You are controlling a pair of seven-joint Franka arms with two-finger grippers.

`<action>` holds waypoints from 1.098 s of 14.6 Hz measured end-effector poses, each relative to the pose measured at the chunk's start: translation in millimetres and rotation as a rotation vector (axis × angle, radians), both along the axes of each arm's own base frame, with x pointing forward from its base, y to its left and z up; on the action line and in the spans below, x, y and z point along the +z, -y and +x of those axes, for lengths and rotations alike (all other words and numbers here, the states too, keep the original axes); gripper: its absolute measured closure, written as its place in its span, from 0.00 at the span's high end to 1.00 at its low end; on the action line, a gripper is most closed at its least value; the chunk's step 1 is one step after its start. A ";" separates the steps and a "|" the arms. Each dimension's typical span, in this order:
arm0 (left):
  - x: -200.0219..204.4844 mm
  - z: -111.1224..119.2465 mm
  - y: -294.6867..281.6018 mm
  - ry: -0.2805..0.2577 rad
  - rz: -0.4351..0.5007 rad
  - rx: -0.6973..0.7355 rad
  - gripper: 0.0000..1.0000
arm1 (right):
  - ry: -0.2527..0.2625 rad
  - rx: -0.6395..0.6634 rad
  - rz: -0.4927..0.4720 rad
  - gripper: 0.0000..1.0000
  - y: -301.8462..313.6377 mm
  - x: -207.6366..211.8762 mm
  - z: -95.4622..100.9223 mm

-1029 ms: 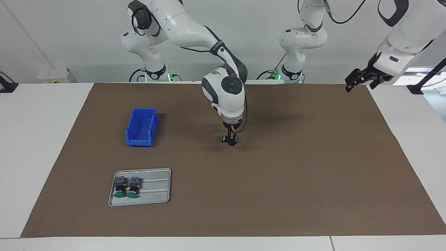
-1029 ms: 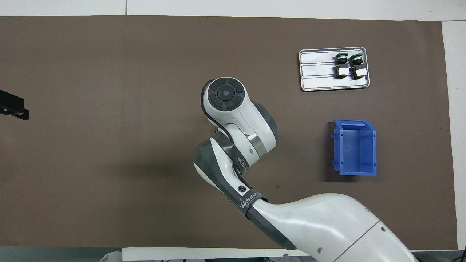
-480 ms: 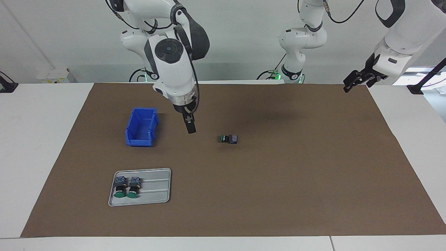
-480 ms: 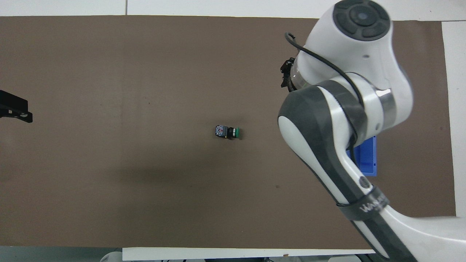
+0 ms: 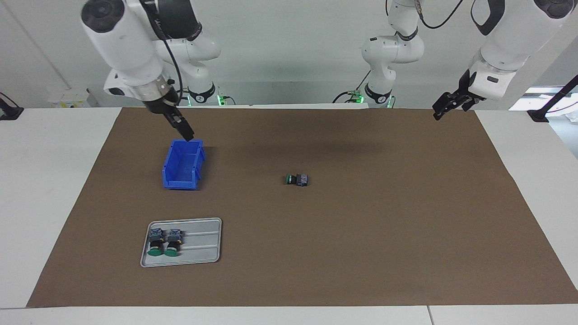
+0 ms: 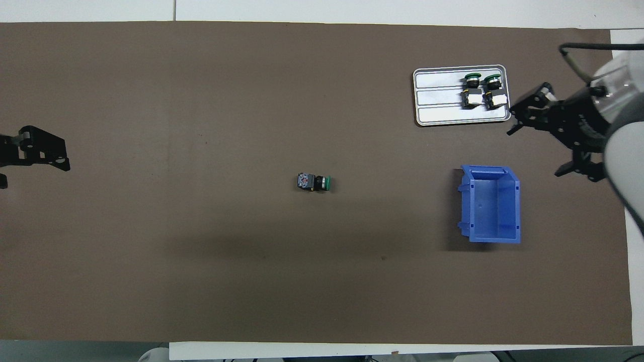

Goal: Place and press button with both arms
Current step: 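Withdraw the right gripper while the left gripper reaches the item, then lower the left gripper onto the top of the green item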

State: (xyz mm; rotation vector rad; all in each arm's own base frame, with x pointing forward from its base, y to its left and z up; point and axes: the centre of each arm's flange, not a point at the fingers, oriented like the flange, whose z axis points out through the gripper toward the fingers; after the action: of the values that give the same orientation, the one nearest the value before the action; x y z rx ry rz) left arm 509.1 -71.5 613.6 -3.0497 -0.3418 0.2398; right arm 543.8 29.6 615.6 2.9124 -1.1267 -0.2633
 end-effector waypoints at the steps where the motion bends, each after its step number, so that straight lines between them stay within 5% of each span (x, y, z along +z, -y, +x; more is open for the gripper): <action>1: -2.1 -1.0 7.6 -0.001 0.005 0.030 1.00 | 0.005 0.060 0.015 0.99 20.7 7.2 -5.5; 8: -26.3 -6.9 77.8 0.013 0.009 0.278 1.00 | 0.002 0.591 0.106 0.99 59.4 4.4 -16.5; 16: -72.0 -22.7 186.3 0.055 -0.015 0.486 1.00 | 0.032 0.681 0.081 0.99 60.4 -3.4 -15.0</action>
State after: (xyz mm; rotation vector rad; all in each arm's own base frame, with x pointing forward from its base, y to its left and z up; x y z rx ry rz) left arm 486.4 -257.8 541.6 -2.9388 -1.0858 0.1797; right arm 528.8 -30.8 612.2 3.1529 -0.0788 -0.2461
